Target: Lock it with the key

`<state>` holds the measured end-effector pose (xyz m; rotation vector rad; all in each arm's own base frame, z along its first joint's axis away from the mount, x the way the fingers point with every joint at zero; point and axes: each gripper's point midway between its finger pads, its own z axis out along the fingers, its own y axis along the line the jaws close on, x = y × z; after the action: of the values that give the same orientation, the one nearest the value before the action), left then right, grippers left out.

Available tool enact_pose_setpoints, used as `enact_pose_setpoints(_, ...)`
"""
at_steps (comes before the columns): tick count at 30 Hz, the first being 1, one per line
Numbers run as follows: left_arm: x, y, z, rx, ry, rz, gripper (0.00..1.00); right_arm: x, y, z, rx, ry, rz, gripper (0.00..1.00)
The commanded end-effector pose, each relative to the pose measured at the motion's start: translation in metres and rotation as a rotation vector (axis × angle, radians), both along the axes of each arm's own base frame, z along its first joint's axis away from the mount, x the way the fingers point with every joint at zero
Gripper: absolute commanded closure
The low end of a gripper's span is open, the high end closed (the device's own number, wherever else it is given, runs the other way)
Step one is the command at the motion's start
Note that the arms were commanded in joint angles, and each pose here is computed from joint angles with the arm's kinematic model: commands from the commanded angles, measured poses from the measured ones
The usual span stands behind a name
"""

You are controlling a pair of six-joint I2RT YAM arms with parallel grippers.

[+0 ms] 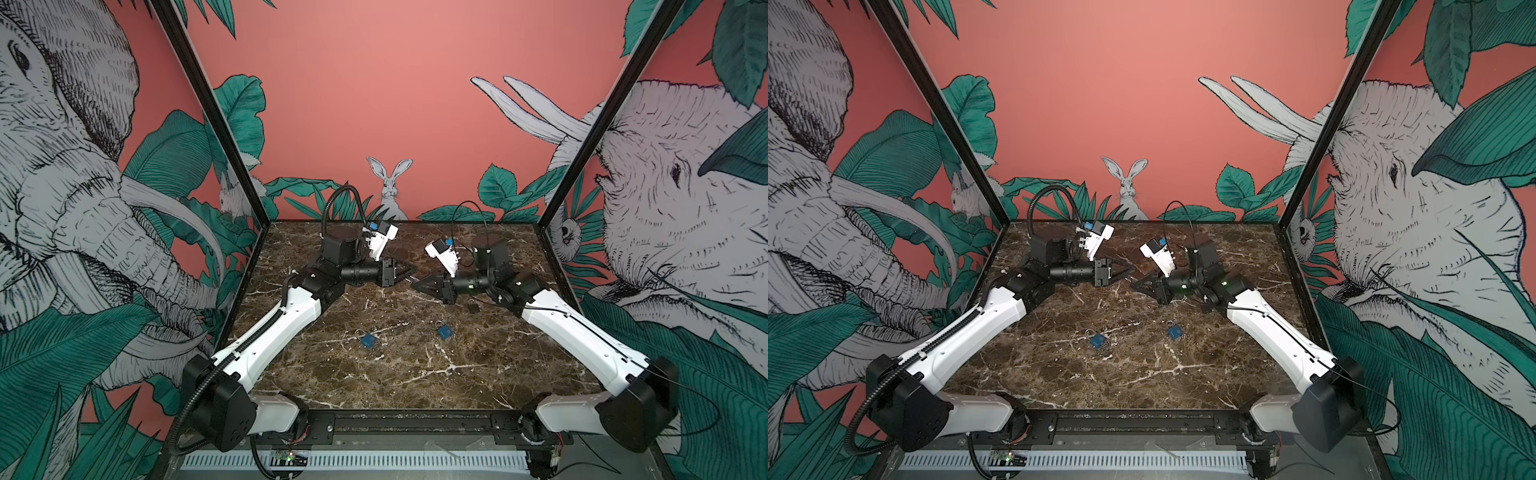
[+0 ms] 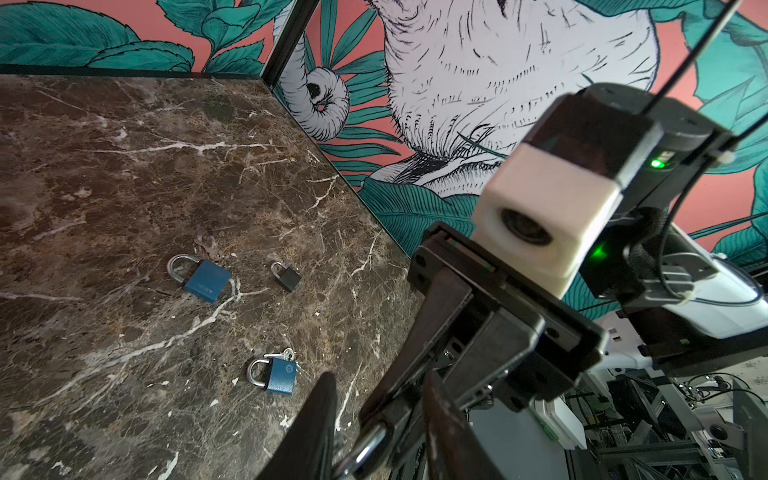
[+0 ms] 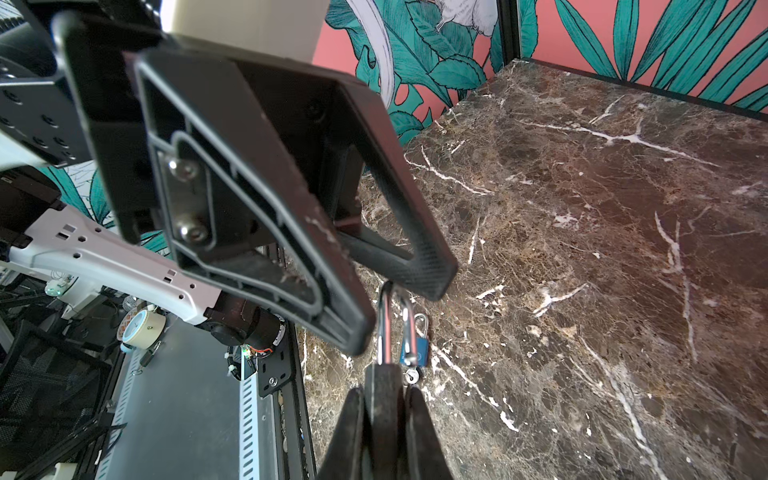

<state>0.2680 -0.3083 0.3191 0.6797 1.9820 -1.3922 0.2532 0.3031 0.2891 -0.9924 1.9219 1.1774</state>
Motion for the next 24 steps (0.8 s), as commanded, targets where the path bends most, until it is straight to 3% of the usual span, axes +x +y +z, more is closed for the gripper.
enact_pose_setpoints(1,-0.006,0.003,0.011,0.006,-0.037,-0.006,0.64,0.001,0.002,0.022,0.037,-0.079,0.01,1.0)
enact_pose_setpoints(24,-0.007,0.025,0.008,-0.021,-0.027,0.021,0.69,0.002,0.004,0.024,0.052,-0.071,0.02,1.0)
